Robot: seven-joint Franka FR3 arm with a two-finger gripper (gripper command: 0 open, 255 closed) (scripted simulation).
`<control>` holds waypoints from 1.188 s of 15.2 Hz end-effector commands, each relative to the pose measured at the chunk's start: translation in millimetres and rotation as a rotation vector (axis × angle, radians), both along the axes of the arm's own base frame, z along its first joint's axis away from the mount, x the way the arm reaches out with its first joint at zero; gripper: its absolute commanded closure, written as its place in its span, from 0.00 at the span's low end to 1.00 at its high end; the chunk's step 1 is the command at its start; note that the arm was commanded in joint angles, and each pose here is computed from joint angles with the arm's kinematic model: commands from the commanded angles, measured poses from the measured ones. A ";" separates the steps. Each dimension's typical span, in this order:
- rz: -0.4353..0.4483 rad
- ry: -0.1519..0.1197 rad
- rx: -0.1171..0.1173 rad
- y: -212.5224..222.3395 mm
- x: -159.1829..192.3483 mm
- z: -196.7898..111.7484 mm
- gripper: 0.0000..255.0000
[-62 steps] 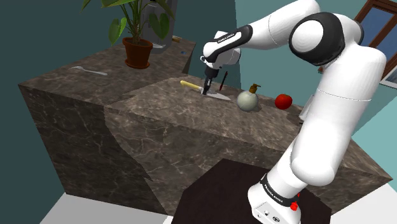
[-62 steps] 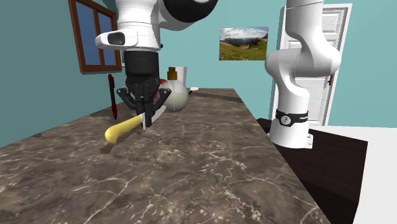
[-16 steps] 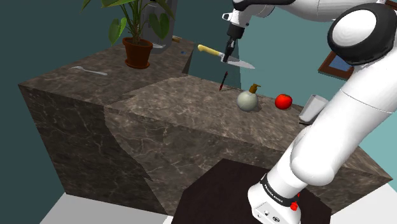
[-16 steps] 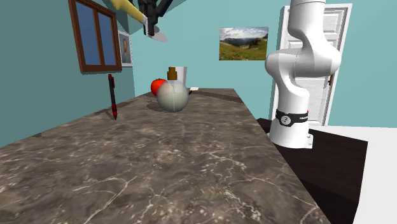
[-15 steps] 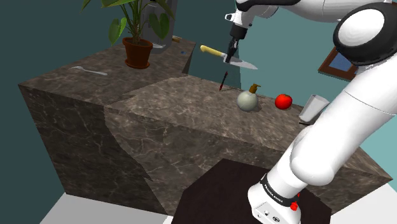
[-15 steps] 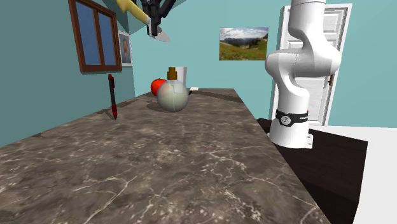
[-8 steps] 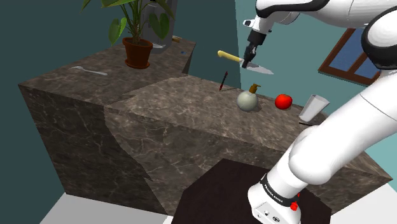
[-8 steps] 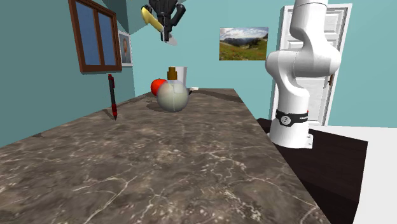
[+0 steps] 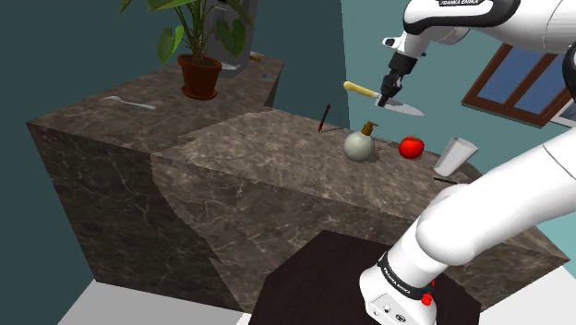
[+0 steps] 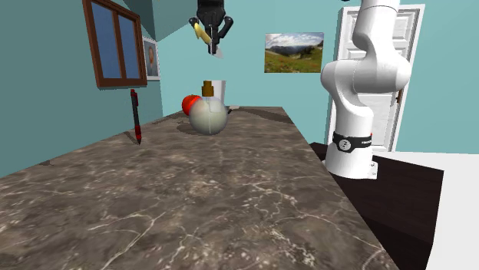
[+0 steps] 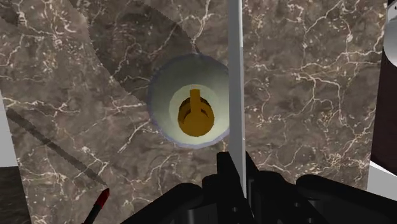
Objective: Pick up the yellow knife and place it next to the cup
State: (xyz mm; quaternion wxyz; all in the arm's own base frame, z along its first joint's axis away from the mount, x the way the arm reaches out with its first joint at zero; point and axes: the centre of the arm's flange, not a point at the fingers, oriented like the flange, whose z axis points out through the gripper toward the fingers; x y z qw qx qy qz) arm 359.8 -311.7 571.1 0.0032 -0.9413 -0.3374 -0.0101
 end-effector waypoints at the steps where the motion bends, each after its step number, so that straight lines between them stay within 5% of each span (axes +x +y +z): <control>1: 0.001 0.000 0.000 -14.1 -23.7 -3.5 1.00; 18: 0.001 0.000 0.000 -141.9 -208.3 -3.1 1.00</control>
